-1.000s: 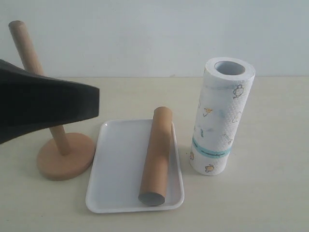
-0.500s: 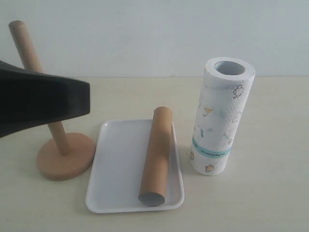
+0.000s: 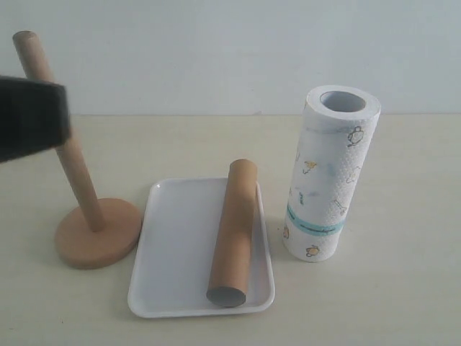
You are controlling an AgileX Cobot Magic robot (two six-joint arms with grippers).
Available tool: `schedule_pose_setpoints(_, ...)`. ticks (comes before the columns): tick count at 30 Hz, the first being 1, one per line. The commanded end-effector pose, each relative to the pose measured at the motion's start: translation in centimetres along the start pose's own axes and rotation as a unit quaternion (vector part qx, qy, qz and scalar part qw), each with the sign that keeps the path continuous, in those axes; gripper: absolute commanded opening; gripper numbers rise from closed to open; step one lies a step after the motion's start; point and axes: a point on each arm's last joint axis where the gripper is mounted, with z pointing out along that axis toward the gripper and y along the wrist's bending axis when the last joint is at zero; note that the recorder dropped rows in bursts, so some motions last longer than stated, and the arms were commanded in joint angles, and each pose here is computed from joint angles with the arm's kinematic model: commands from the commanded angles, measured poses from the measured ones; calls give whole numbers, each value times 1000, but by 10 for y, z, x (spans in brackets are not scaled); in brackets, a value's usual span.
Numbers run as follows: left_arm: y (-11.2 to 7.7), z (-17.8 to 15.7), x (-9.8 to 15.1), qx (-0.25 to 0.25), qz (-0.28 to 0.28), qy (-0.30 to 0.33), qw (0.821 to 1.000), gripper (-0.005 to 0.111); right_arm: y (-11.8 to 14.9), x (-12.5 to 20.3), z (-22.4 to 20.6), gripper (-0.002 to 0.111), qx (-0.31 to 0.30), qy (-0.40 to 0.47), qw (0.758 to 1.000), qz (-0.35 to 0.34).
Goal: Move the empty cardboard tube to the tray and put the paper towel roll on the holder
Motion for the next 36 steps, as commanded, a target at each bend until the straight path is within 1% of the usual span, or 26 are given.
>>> schedule_pose_setpoints(1,-30,-30,-3,0,100,-60,993,4,0,-1,0,3,-1,-6,1000,-3)
schedule_pose_setpoints(3,-42,-43,4,0,149,-82,985,4,0,-1,0,3,-1,-6,1000,-3)
schedule_pose_setpoints(5,-50,-55,12,-8,168,-104,980,4,0,-1,0,3,-1,-6,1000,-3)
schedule_pose_setpoints(8,-58,-71,28,-25,184,-141,972,4,0,-1,0,3,-1,-6,1000,-3)
schedule_pose_setpoints(11,-54,-83,44,-64,172,-182,966,4,0,-1,0,3,-1,-6,1000,-3)
schedule_pose_setpoints(12,-50,-86,49,-84,162,-198,963,4,0,-1,0,3,-1,-6,1000,-3)
schedule_pose_setpoints(13,-40,-90,59,-122,145,-224,956,4,0,-1,0,3,-1,-6,1000,-3)
schedule_pose_setpoints(14,-35,-92,64,-143,137,-237,951,4,0,-1,0,3,-1,-6,1000,-3)
schedule_pose_setpoints(15,-24,-94,71,-182,126,-253,942,4,0,-1,0,3,-1,-6,1000,-3)
schedule_pose_setpoints(16,-18,-95,74,-204,119,-260,936,4,0,-1,0,3,-1,-6,1000,-3)
schedule_pose_setpoints(17,-4,-94,83,-245,102,-263,928,4,0,-1,0,3,-1,-6,1000,-3)
schedule_pose_setpoints(18,3,-93,89,-260,94,-259,925,4,0,-1,0,3,-1,-6,1000,-3)
schedule_pose_setpoints(19,14,-91,99,-287,83,-249,921,4,0,-1,0,3,-1,-6,1000,-3)
schedule_pose_setpoints(20,19,-89,105,-300,78,-244,919,4,0,-1,0,3,-1,-6,1000,-3)
schedule_pose_setpoints(21,28,-89,114,-324,52,-245,912,4,0,-1,0,3,-1,-6,1000,-3)
schedule_pose_setpoints(22,34,-91,118,-337,-12,-271,901,4,0,-1,0,3,-1,-6,1000,-3)
schedule_pose_setpoints(23,39,-94,120,-342,-82,-304,885,4,0,-1,0,3,-1,-6,1000,-3)
schedule_pose_setpoints(24,44,-98,123,-340,-181,-345,856,4,0,-1,0,3,-1,-6,1000,-3)
schedule_pose_setpoints(25,46,-98,125,-326,-243,-364,838,4,0,-1,0,3,-1,-6,1000,-3)
schedule_pose_setpoints(28,47,-97,129,-278,-381,-404,784,4,0,-1,0,3,-1,-6,1000,-3)
schedule_pose_setpoints(30,48,-97,129,-253,-434,-421,755,4,0,-1,0,3,-1,-6,1000,-3)
schedule_pose_setpoints(31,48,-97,130,-239,-470,-435,730,4,0,-1,0,3,-1,-6,1000,-3)
schedule_pose_setpoints(32,48,-97,130,-217,-512,-453,697,4,0,-1,0,3,-1,-6,1000,-3)
schedule_pose_setpoints(34,46,-97,126,-159,-557,-486,655,4,0,-1,0,3,-1,-6,1000,-3)
schedule_pose_setpoints(35,40,-98,117,-100,-548,-516,650,4,0,-1,0,3,-1,-6,1000,-3)
schedule_pose_setpoints(36,36,-99,111,-74,-526,-527,664,4,0,-1,0,3,-1,-6,1000,-3)
